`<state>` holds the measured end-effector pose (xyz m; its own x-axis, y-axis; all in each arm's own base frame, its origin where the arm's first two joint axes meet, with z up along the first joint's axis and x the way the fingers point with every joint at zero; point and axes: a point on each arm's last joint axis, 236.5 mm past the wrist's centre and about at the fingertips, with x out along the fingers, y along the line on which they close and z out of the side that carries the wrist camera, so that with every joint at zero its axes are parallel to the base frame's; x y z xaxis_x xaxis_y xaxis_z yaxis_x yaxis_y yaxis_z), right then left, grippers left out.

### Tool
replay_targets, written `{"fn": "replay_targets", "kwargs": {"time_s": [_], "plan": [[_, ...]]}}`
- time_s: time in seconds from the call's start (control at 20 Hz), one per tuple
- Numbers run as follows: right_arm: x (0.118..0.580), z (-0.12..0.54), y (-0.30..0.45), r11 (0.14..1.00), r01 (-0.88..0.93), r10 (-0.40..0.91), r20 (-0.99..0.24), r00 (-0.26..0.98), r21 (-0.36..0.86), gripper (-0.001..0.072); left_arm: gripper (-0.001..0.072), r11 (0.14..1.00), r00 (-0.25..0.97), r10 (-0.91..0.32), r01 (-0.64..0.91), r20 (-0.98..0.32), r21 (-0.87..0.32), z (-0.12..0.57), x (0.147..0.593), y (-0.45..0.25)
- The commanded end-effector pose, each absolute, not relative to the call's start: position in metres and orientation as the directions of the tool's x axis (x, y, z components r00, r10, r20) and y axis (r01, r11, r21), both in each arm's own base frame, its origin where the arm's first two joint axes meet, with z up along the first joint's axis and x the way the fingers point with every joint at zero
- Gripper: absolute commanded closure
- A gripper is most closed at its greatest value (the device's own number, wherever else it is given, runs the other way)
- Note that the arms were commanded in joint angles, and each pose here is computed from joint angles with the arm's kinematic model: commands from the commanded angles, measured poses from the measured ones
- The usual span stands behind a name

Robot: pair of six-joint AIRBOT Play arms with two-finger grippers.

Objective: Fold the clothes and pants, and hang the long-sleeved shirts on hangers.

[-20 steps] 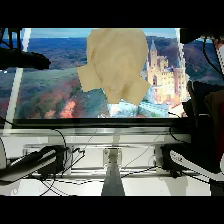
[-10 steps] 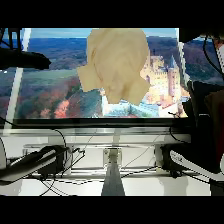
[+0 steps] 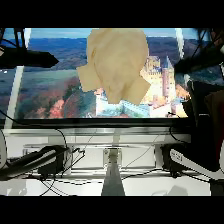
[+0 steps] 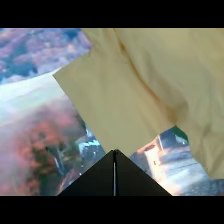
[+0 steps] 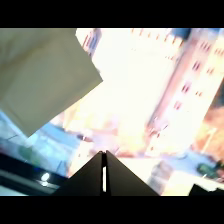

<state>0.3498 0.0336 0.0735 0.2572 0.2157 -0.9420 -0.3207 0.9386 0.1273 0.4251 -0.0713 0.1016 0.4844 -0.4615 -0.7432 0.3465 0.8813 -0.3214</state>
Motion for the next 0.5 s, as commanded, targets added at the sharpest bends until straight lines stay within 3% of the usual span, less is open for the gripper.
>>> {"fn": "replay_targets", "kwargs": {"time_s": [0.0,0.05,0.1,0.25,0.45], "plan": [[0.290,-0.020,0.065,0.910,-0.180,0.387,-0.921,0.038,0.375,0.0493,0.0466,0.864,0.394,-0.499,0.304,-0.772,-0.403,0.079,0.417,-0.079],[0.283,-0.039,0.075,0.900,-0.108,0.428,-0.903,0.038,0.422,0.0361,0.0130,0.859,0.385,-0.507,0.300,-0.771,-0.415,0.076,0.418,-0.081],[0.281,-0.056,0.083,0.889,-0.019,0.458,-0.887,0.065,0.457,0.0318,0.0013,0.844,0.379,-0.533,0.296,-0.756,-0.446,0.076,0.419,-0.087],[0.285,-0.089,0.094,0.814,0.246,0.496,-0.850,0.178,0.526,0.0314,0.0018,0.784,0.378,-0.620,0.287,-0.687,-0.550,0.084,0.425,-0.107],[0.301,-0.094,0.107,0.713,0.359,0.541,-0.799,0.265,0.602,0.0300,0.0018,0.728,0.369,-0.683,0.273,-0.630,-0.629,0.088,0.430,-0.122]]}}
